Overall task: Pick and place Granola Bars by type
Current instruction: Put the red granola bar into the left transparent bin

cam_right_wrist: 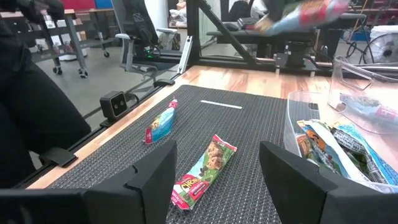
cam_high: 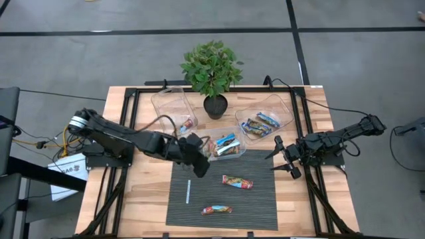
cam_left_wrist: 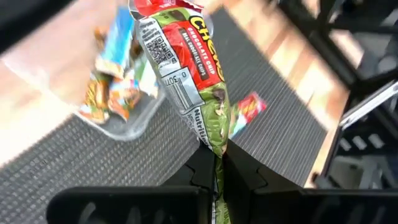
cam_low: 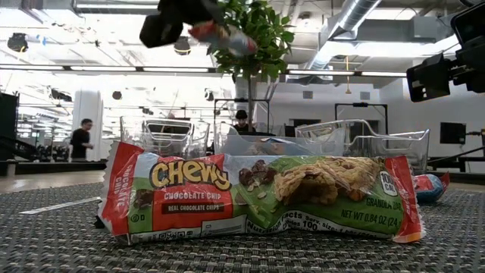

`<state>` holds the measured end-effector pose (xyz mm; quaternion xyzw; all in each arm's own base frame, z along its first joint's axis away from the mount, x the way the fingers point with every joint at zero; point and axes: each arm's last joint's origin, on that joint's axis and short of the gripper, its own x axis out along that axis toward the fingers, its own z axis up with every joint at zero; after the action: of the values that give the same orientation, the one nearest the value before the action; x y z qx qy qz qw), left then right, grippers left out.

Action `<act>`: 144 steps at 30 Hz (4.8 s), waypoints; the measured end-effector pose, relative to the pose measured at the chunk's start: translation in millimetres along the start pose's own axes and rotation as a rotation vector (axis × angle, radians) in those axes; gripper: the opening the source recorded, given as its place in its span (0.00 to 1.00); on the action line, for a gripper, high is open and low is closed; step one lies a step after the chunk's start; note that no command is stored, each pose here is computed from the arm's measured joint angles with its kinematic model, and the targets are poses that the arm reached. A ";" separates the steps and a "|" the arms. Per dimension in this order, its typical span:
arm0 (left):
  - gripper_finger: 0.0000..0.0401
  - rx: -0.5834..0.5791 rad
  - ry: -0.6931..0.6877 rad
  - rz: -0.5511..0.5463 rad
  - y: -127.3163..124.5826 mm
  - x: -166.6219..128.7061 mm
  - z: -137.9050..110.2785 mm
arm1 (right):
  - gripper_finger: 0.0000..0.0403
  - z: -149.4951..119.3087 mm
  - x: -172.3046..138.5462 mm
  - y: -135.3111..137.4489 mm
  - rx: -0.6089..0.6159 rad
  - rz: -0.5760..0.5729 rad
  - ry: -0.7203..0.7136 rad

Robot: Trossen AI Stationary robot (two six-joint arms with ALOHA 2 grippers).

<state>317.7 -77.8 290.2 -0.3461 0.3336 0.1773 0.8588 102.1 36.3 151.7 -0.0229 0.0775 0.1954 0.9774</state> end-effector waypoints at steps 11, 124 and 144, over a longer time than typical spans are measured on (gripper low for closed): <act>0.02 -0.013 -0.120 -0.012 15.4 -56.1 23.2 | 0.55 0.1 0.0 0.0 0.000 0.000 0.000; 0.10 0.365 0.305 0.338 227.0 10.7 40.3 | 0.55 0.0 0.0 0.0 0.000 0.000 0.000; 0.25 0.399 0.210 0.311 215.9 -0.5 44.6 | 0.55 0.0 0.0 0.0 0.000 0.000 0.000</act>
<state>221.8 104.6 211.8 -0.1313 0.4982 0.2009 0.8332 102.1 36.3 151.7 -0.0229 0.0775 0.1954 0.9774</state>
